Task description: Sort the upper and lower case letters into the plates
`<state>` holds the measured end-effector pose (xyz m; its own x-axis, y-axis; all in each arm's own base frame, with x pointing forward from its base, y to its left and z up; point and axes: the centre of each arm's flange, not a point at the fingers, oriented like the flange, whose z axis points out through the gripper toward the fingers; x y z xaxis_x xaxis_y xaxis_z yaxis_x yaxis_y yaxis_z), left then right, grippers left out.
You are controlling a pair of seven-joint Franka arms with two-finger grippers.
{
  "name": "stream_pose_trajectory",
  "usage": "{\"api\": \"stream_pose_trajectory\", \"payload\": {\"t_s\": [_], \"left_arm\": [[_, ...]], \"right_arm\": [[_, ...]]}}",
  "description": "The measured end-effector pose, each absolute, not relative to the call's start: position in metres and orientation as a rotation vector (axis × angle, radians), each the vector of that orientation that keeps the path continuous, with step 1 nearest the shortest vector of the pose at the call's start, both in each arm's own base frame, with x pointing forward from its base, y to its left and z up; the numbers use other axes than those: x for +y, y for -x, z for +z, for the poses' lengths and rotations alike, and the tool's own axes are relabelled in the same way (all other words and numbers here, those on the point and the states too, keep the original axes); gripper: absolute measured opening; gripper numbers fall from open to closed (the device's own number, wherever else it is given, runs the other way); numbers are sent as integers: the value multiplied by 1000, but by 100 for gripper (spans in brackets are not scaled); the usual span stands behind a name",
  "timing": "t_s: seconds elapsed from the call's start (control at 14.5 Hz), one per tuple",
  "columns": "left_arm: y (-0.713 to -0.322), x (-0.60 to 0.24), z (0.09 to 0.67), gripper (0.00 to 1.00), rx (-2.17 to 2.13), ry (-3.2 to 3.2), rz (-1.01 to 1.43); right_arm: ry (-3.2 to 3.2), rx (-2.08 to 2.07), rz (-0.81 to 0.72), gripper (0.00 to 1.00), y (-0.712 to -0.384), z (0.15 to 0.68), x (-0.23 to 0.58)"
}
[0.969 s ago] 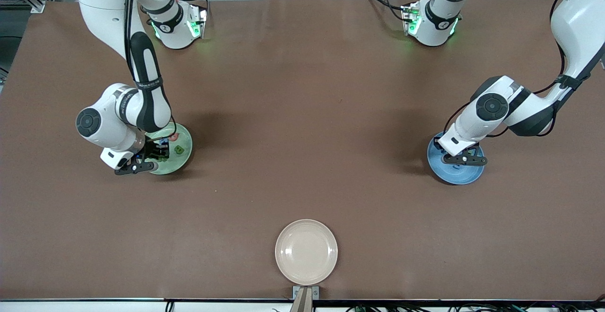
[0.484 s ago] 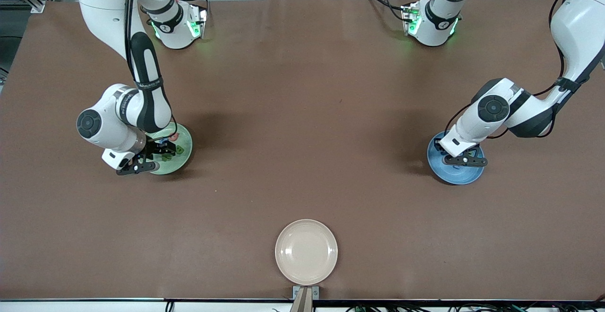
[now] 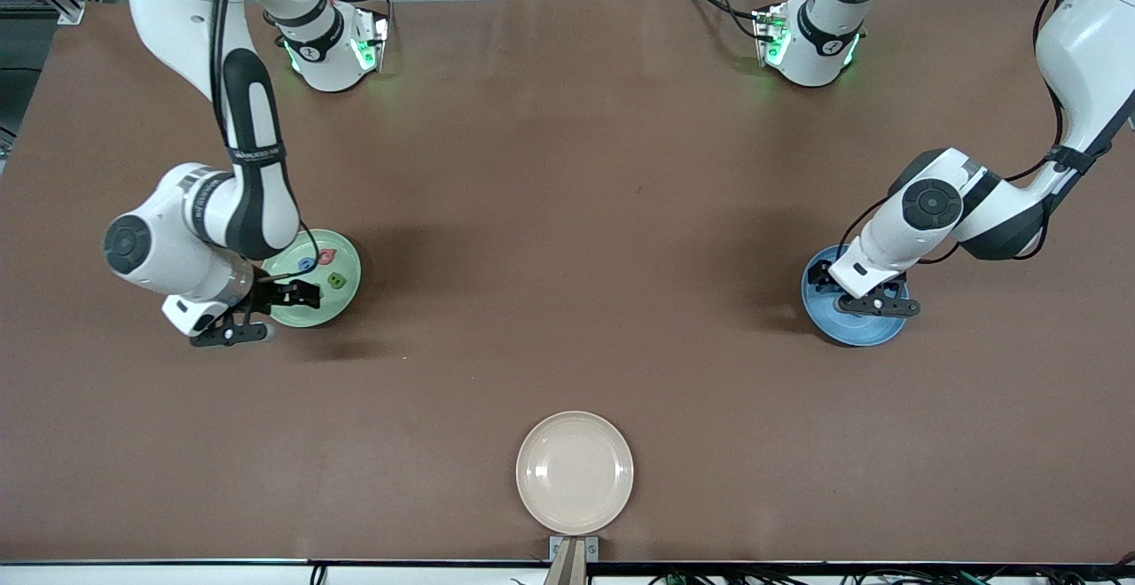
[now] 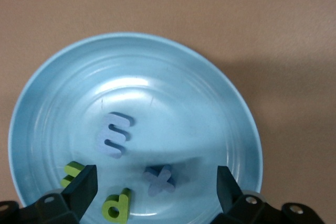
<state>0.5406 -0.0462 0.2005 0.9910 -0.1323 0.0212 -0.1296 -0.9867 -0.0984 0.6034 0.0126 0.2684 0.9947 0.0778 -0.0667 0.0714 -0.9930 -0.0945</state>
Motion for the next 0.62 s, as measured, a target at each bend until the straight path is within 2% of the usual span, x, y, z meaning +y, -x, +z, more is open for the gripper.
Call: {"api": "stream_pose_trajectory", "payload": {"t_s": [0.35,0.62], "left_arm": [[-547,-44,206,100,187,3038,-62],[-552,-40,209,100,170,3037,-78]], "right_arm": [[3108,-59,197,100,-640,376,14],[3129,-10,206,100,-651,427,17]]}}
